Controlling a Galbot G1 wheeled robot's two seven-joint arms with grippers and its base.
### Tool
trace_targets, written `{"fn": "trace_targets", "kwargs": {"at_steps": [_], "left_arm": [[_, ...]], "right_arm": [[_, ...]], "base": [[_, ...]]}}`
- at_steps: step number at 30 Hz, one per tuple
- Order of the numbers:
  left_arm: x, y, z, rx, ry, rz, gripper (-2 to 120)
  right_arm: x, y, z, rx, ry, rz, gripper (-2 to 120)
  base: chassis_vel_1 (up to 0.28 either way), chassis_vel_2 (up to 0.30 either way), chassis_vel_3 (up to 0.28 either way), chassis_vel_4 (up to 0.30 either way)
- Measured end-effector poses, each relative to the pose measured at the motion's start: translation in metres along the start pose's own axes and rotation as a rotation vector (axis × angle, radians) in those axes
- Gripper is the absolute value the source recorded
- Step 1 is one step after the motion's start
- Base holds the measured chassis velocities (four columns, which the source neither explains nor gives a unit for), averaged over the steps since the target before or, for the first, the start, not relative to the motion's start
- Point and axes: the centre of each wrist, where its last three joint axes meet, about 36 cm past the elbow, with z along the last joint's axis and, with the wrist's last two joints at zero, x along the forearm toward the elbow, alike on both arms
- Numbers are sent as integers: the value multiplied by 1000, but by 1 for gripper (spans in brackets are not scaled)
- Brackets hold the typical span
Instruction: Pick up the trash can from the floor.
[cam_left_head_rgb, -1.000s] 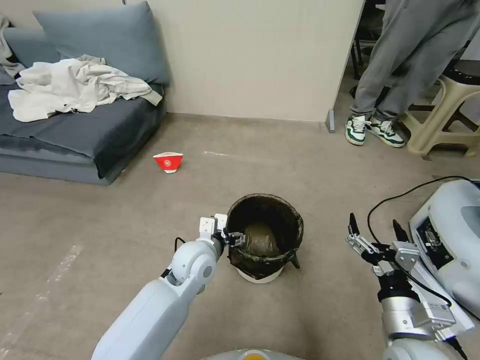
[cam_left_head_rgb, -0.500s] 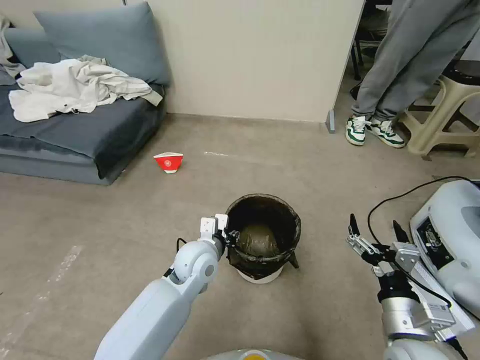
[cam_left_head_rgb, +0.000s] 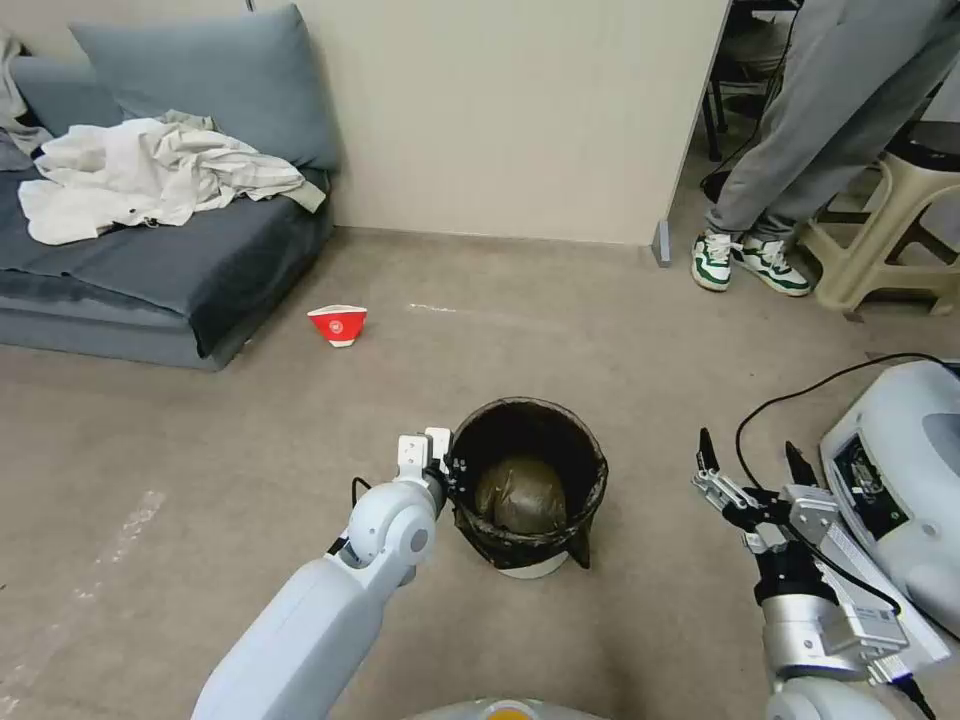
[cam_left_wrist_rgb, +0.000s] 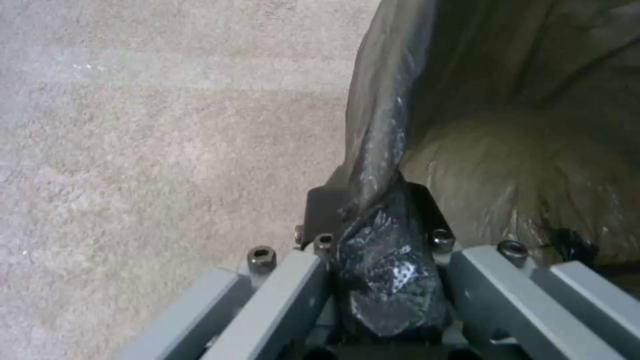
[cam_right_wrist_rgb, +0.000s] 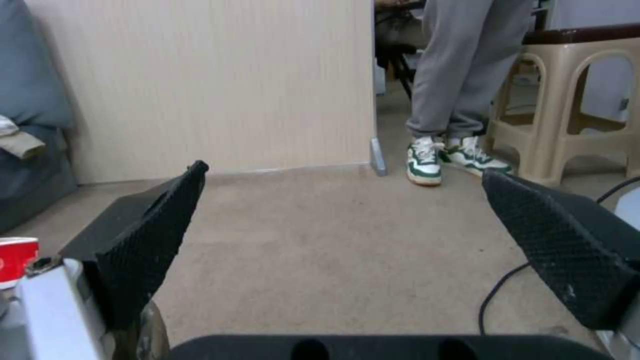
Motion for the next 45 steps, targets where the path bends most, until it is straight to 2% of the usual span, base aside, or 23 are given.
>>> {"fn": "trace_targets", "kwargs": {"at_steps": [4,12,20,34,45], "left_arm": [[4,1,-5,9,-15,0,4],[31,15,-34,74,-96,22,1],[52,28,-42,110,-136,34,1],[85,42,-39,140,-165,62,1],[99,44,-37,147,-177,77,1]], "right_arm": [[0,0,0,1,0,0,100],[0,-1,-1,3,-2,1,100],[1,0,-2,2,-3,0,100],[3,2,-5,4,-4,-5,100],[6,2,-7,7,-4,-9,100]], "base": [[0,0,0,0],[0,0,0,0],[0,0,0,0],[0,0,0,0],[0,0,0,0]]}}
